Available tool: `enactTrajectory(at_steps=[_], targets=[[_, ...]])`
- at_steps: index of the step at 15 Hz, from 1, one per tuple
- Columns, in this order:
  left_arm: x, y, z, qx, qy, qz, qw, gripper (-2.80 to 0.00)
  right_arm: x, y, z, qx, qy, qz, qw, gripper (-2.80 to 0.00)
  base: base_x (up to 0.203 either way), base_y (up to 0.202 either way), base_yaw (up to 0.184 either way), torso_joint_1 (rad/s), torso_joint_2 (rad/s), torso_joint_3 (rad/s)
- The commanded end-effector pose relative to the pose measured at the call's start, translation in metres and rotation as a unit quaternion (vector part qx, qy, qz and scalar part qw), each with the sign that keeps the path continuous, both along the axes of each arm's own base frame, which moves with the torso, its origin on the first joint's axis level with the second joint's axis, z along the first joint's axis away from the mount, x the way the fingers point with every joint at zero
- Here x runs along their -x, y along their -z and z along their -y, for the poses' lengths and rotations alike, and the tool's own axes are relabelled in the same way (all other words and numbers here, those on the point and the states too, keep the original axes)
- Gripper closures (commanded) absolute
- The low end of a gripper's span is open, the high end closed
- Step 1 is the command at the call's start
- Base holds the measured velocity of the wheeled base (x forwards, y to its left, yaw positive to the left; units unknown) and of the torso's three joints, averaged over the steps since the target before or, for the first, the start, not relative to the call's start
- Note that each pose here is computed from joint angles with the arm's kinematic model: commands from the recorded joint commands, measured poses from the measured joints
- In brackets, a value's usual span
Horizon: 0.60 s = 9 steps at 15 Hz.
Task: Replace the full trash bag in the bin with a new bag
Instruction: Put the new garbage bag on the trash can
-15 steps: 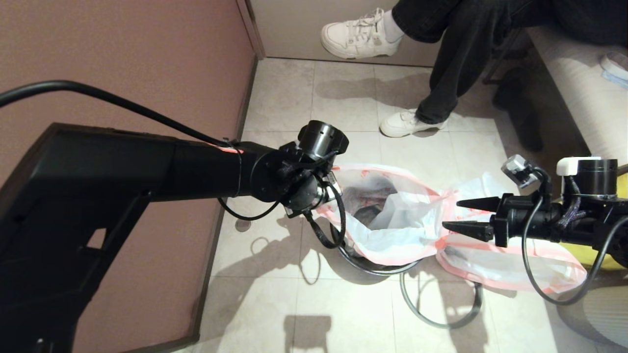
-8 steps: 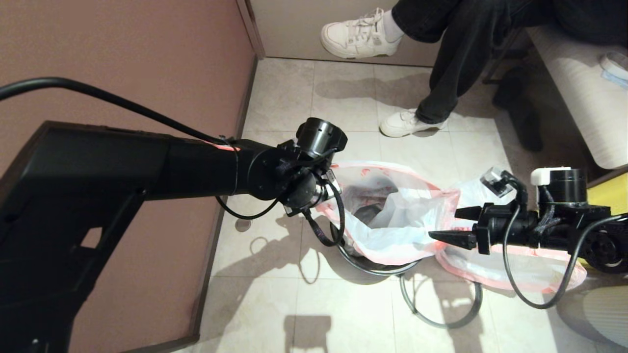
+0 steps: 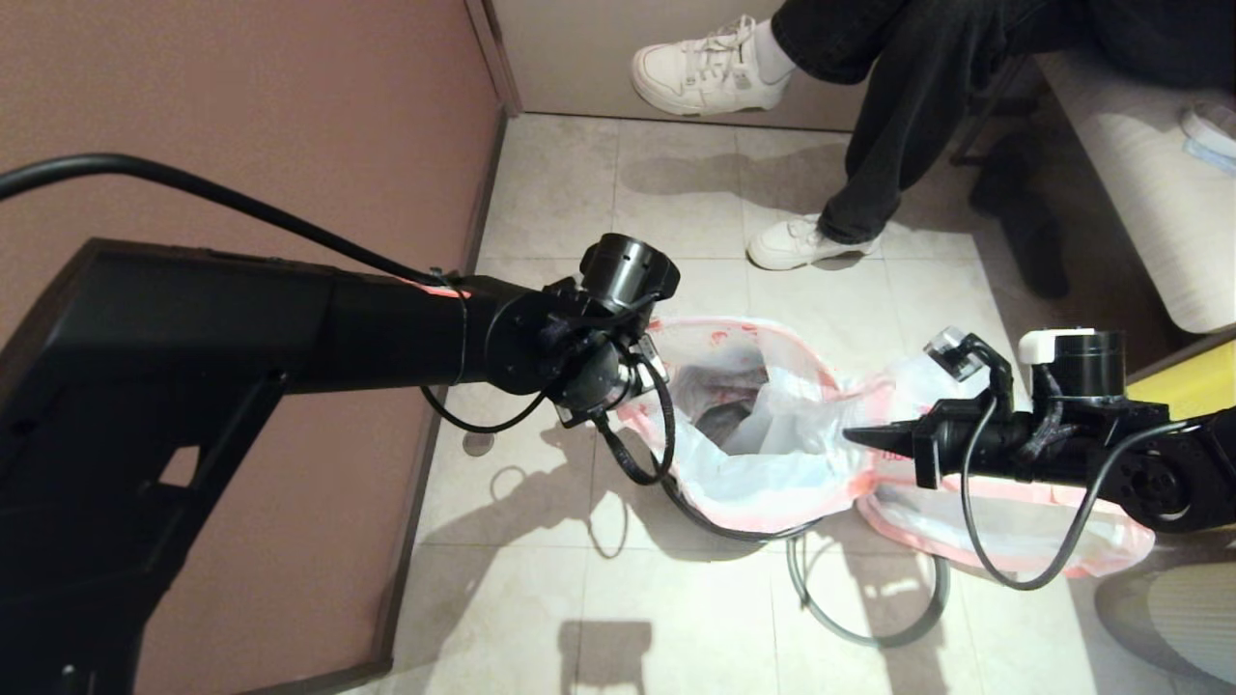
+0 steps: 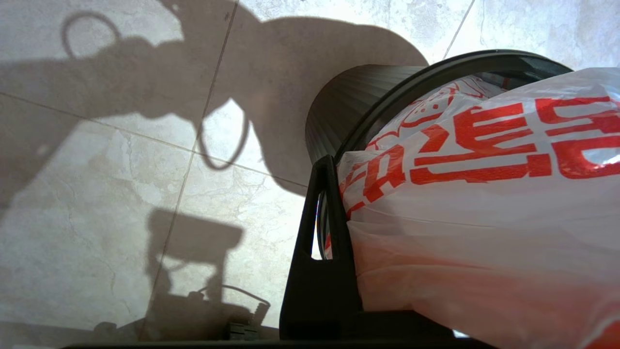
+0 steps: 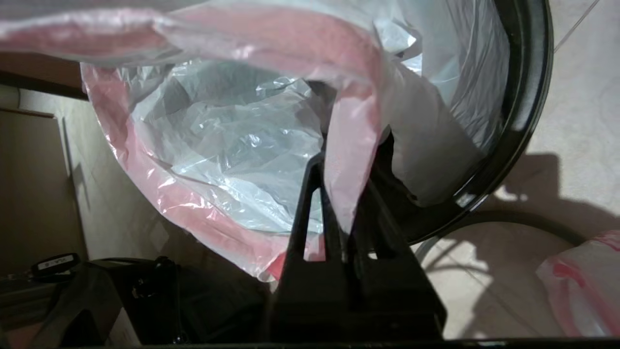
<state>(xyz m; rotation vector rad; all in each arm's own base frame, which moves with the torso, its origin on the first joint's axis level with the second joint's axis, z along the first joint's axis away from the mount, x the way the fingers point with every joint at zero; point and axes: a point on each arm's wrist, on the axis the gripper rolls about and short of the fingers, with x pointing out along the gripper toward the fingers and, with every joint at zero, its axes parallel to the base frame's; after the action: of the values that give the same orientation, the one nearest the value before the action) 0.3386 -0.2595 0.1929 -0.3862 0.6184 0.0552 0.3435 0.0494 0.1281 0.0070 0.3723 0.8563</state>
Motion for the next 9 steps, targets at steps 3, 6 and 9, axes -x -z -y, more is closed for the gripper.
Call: enactTrajectory(at_steps=[3, 6, 9], targets=[[0.001, -0.002, -0.001, 0.005, -0.004, 0.001, 1.0000, 0.00, -0.001, -0.003, -0.010, -0.027, 0.000, -0.026, 0.999, 0.00, 0.000, 0.000, 0.000, 0.000, 0.00, 0.000], [0.001, 0.001, -0.001, 0.005, -0.006, -0.003, 1.0000, 0.00, -0.004, -0.008, -0.008, -0.036, 0.018, -0.034, 0.999, 0.00, 0.000, 0.000, 0.000, 0.000, 0.00, 0.000], [-0.002, 0.008, 0.000, -0.001, -0.006, -0.010, 0.9999, 0.00, -0.004, -0.017, -0.005, -0.008, 0.068, -0.074, 0.995, 0.00, 0.000, 0.000, 0.000, 0.000, 0.00, 0.000]])
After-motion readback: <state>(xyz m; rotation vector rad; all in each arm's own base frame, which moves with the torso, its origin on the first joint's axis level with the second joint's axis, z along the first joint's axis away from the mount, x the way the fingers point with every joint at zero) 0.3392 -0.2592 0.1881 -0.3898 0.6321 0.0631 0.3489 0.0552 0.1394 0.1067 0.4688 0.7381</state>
